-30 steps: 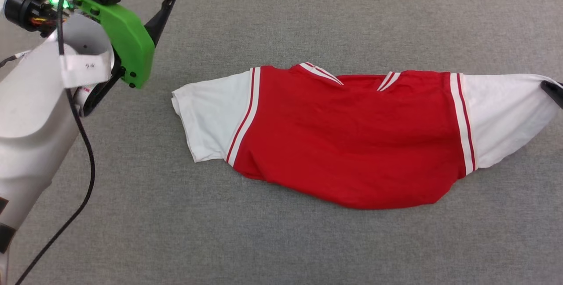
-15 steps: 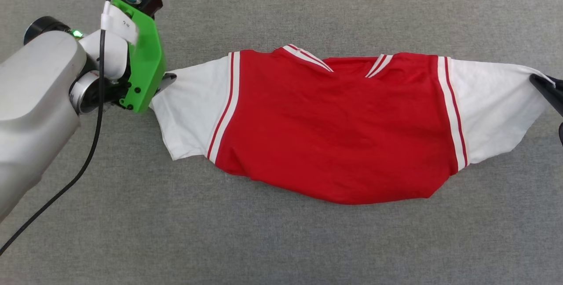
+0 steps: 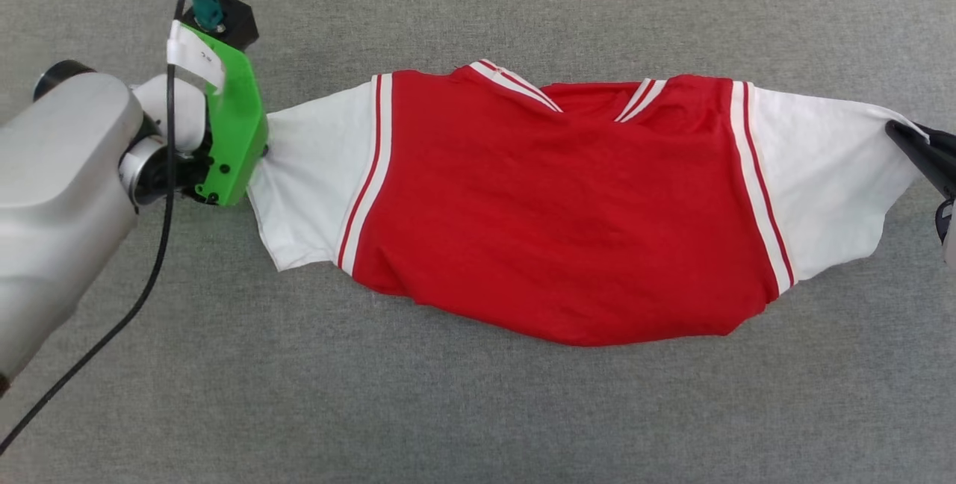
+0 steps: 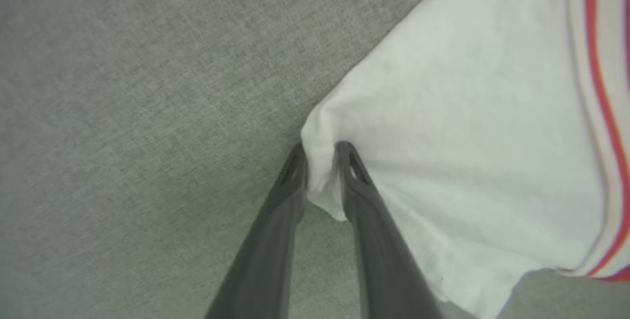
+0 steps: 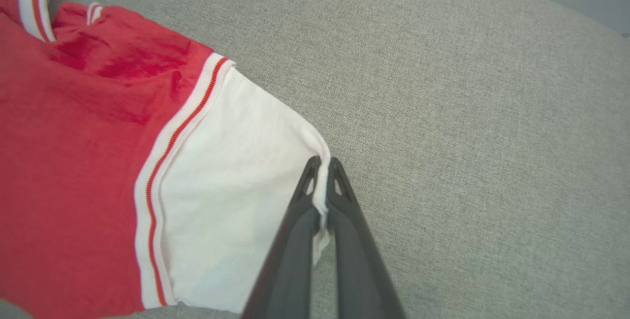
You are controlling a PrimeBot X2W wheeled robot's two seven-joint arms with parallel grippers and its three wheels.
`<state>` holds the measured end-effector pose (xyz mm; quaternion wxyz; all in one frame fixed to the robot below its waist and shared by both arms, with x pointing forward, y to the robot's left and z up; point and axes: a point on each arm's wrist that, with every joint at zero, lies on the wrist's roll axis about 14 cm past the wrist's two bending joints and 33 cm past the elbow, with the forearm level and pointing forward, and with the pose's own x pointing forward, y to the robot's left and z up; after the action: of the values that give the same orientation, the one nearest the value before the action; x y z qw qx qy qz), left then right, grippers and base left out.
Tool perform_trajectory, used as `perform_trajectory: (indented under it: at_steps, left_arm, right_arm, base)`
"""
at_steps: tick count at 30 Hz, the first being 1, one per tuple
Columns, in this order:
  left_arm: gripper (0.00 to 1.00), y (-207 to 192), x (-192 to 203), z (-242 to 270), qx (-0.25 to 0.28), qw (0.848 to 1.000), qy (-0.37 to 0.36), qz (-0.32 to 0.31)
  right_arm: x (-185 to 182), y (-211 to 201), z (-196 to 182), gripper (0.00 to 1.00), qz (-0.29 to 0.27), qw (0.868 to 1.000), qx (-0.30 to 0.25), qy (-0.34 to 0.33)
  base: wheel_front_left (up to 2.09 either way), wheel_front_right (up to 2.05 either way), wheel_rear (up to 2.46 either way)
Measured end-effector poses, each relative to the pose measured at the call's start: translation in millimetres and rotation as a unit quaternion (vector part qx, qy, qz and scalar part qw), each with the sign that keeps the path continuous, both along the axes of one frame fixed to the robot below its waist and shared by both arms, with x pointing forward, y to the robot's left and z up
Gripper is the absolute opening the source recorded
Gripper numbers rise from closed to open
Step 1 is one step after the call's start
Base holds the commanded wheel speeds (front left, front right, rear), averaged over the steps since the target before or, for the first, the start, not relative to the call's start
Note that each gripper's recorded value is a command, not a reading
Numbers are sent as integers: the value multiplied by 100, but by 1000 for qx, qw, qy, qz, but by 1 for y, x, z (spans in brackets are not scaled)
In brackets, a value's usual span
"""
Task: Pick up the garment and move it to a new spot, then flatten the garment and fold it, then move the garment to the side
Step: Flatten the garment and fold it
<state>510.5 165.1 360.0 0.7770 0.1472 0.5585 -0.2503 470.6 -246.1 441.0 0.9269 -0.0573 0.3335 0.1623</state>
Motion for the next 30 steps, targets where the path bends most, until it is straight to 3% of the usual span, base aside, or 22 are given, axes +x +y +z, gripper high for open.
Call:
perform_trajectory:
  at_steps: [7,13,17,21,30]
  left_arm:
    - [0,-10,0,21,-26,997,-66,-18]
    - [0,-22,12,85,-76,977,-193,-45]
    - [0,-28,18,142,-100,948,-293,-73]
    - [0,-29,24,208,-120,906,-395,-89]
    - [0,-34,17,324,-132,825,-540,-103]
  right_arm:
    - [0,2,21,0,-1,1000,4,-28]
    - [0,-1,57,0,-5,996,9,-84]
    - [-2,-3,84,0,-5,992,7,-122]
    - [-2,-6,118,0,-3,986,4,-168]
    - [0,-6,204,0,9,961,-11,-277]
  base:
    - [0,0,0]
    - [0,0,0]
    - [0,0,0]
    - [0,0,0]
    - [0,0,0]
